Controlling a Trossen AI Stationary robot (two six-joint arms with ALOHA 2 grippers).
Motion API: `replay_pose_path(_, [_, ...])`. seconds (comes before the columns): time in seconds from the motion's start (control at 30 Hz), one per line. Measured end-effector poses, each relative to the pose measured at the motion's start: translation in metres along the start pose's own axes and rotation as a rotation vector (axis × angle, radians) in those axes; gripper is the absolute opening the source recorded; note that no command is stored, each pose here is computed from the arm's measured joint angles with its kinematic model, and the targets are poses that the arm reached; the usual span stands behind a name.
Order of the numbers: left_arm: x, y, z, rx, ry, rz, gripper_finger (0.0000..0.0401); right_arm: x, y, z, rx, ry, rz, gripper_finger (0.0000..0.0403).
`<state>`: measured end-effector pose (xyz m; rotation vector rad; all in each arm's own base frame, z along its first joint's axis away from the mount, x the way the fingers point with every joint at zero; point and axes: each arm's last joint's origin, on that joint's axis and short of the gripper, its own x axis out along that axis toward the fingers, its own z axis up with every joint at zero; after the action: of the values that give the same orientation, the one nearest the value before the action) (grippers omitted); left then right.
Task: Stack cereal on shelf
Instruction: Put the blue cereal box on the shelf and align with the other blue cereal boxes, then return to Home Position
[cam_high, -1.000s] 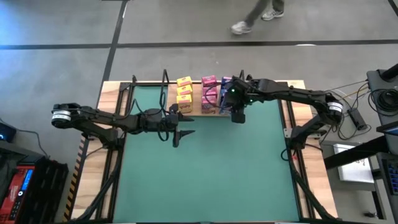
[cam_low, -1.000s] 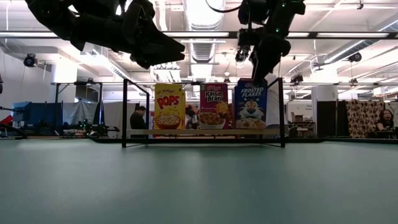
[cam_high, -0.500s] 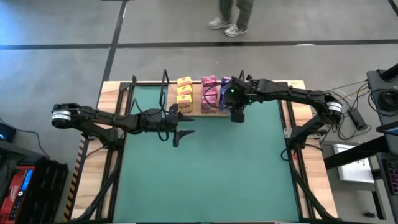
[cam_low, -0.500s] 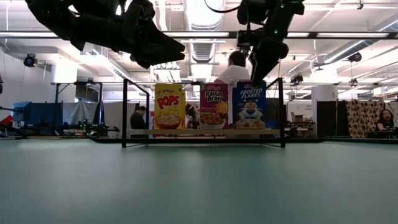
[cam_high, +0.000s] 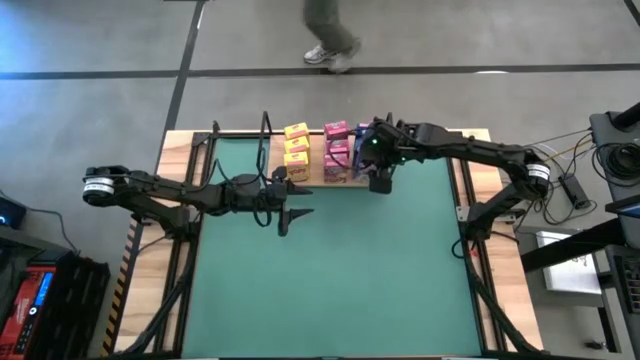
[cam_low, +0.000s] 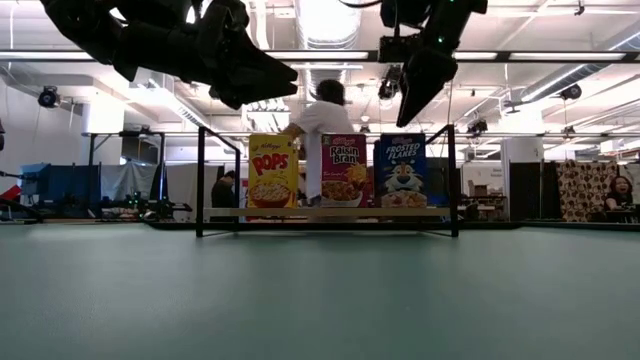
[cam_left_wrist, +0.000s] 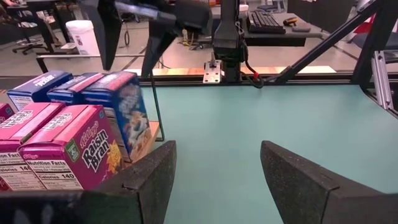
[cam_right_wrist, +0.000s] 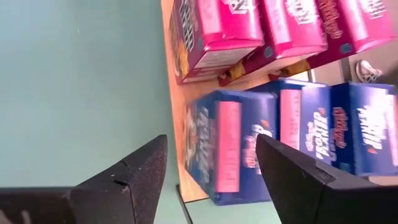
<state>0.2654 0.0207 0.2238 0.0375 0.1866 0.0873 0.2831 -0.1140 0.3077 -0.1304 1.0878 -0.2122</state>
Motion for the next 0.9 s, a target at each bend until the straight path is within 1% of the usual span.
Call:
replay_pose_path(0.17, [0.001, 0.000, 0.003, 0.000, -0.008, 0.004, 0.0217, -0.013, -0.002, 0.003, 0.033, 0.014, 0.005, 0.0235])
replay_pose_path(0.27, [0.002, 0.001, 0.007, 0.010, 0.010, 0.006, 0.0217, -0.017, -0.001, 0.003, 0.065, 0.023, 0.033, 0.0235])
replay_pose_path(0.37, [0.004, 0.002, 0.010, 0.024, 0.077, 0.004, 0.0217, -0.019, 0.001, 0.001, 0.104, 0.028, 0.070, 0.0235])
replay_pose_path(0.47, [0.006, 0.002, 0.019, 0.031, 0.147, 0.000, 0.0217, -0.023, 0.003, -0.006, 0.102, 0.060, 0.083, 0.0235])
replay_pose_path(0.53, [0.004, 0.003, 0.027, 0.046, 0.188, 0.004, 0.0217, -0.029, 0.004, -0.010, 0.101, 0.052, 0.080, 0.0235])
replay_pose_path(0.6, [0.000, 0.005, 0.033, 0.057, 0.223, 0.063, 0.0217, -0.037, 0.005, -0.016, 0.107, 0.029, 0.077, 0.0235])
replay_pose_path(0.7, [-0.014, 0.009, 0.040, 0.063, 0.265, 0.206, 0.0217, -0.048, 0.010, -0.028, 0.132, -0.038, 0.079, 0.0235])
replay_pose_path(0.73, [-0.020, 0.011, 0.042, 0.059, 0.262, 0.237, 0.0217, -0.050, 0.011, -0.033, 0.142, -0.069, 0.074, 0.0235])
replay_pose_path(0.9, [-0.056, 0.011, 0.044, 0.001, 0.191, 0.259, 0.0217, -0.052, 0.022, -0.060, 0.212, -0.200, 0.071, 0.0235])
